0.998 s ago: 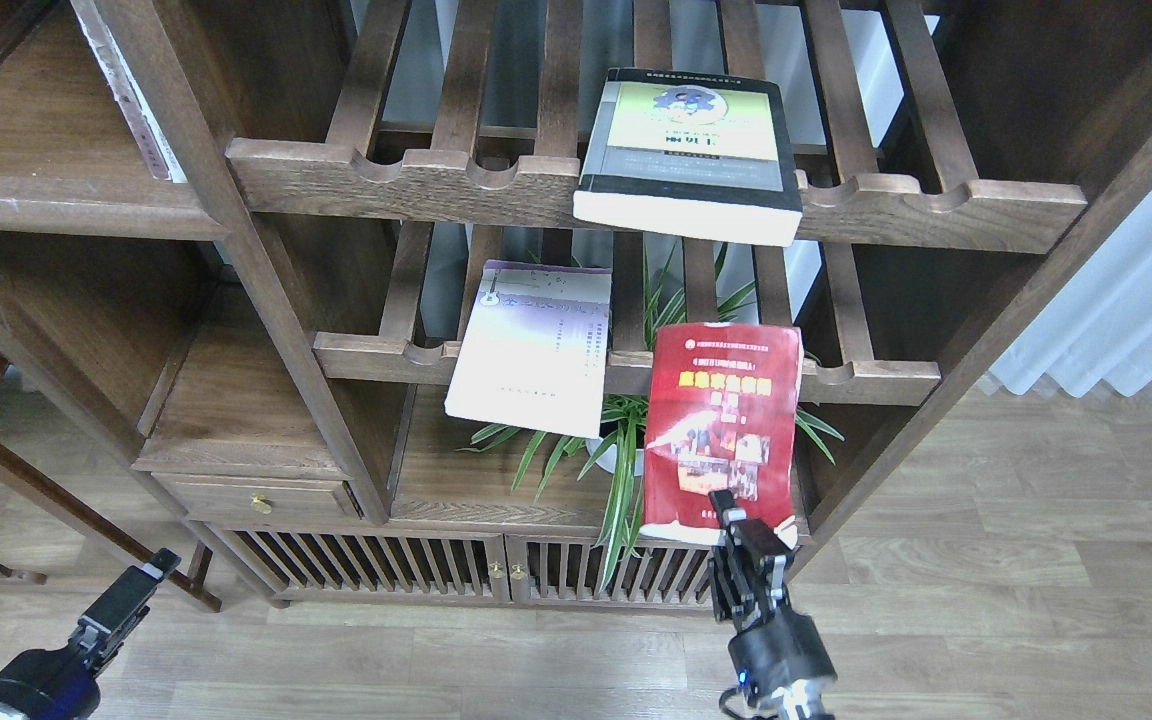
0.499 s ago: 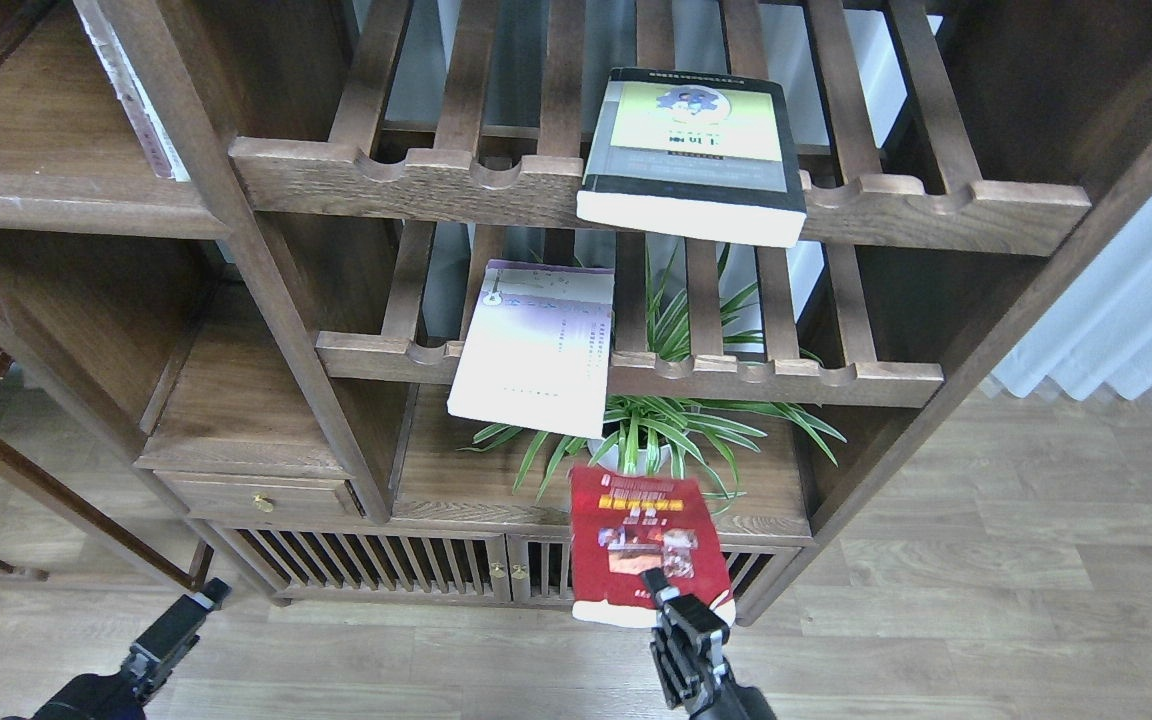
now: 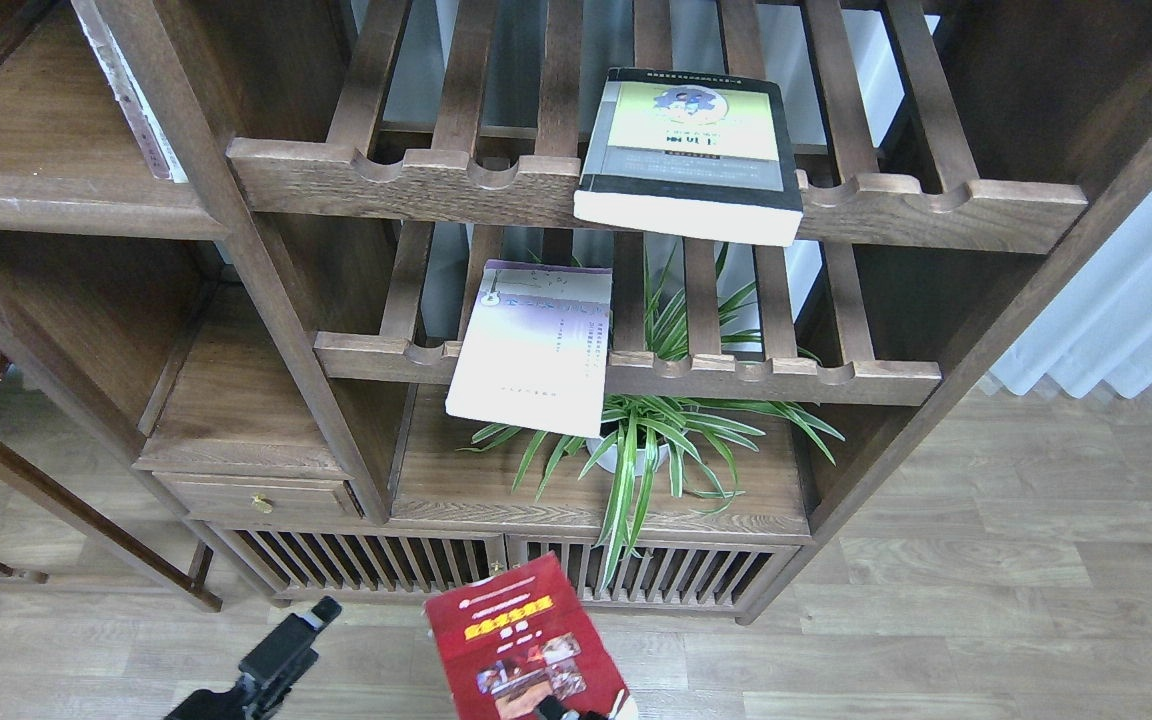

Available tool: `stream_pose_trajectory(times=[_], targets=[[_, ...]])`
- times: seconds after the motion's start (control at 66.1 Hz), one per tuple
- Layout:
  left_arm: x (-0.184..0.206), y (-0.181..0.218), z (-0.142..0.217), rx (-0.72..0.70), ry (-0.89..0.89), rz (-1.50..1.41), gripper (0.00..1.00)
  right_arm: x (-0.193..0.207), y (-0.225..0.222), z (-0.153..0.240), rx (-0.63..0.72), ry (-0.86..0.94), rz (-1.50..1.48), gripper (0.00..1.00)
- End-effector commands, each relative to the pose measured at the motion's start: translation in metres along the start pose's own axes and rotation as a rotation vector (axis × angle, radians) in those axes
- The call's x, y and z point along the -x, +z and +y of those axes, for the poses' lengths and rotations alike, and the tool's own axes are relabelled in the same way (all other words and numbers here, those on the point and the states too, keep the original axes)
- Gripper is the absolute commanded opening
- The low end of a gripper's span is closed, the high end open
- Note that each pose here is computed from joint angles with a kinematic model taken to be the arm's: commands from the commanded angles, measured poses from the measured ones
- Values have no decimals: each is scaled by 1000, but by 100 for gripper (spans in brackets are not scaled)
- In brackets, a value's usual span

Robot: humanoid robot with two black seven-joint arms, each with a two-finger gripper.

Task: Organize books on shelf
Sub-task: 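Pull the red book down off the shelf with the right gripper, then hand the red book from the right gripper to the left gripper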

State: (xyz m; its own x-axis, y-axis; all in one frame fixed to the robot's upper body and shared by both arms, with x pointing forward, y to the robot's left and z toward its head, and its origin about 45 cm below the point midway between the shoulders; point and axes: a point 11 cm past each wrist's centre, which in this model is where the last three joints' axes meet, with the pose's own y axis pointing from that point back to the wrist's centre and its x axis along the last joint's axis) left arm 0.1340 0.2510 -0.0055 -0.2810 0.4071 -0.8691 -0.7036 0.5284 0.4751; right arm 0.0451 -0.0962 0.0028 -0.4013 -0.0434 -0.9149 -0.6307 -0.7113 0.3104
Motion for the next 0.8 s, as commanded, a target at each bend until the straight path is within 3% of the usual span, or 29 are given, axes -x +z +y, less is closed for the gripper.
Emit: stream_pose_trajectory(times=[0.0,0.424,0.635,0.787], targets=[[2,-26,-5,-64,-8,17,100,0,1,0,6,1,-2,6],[20,-81,-30,-139,-64,96,97,-1,9,0,31,4,-3,6],[27,-98,-39,-150,-78,132,73,-2,10,0,34,5,-3,6],[29,-109,-40,-182,-84,134,63,-2,10,0,34,5,-3,6]])
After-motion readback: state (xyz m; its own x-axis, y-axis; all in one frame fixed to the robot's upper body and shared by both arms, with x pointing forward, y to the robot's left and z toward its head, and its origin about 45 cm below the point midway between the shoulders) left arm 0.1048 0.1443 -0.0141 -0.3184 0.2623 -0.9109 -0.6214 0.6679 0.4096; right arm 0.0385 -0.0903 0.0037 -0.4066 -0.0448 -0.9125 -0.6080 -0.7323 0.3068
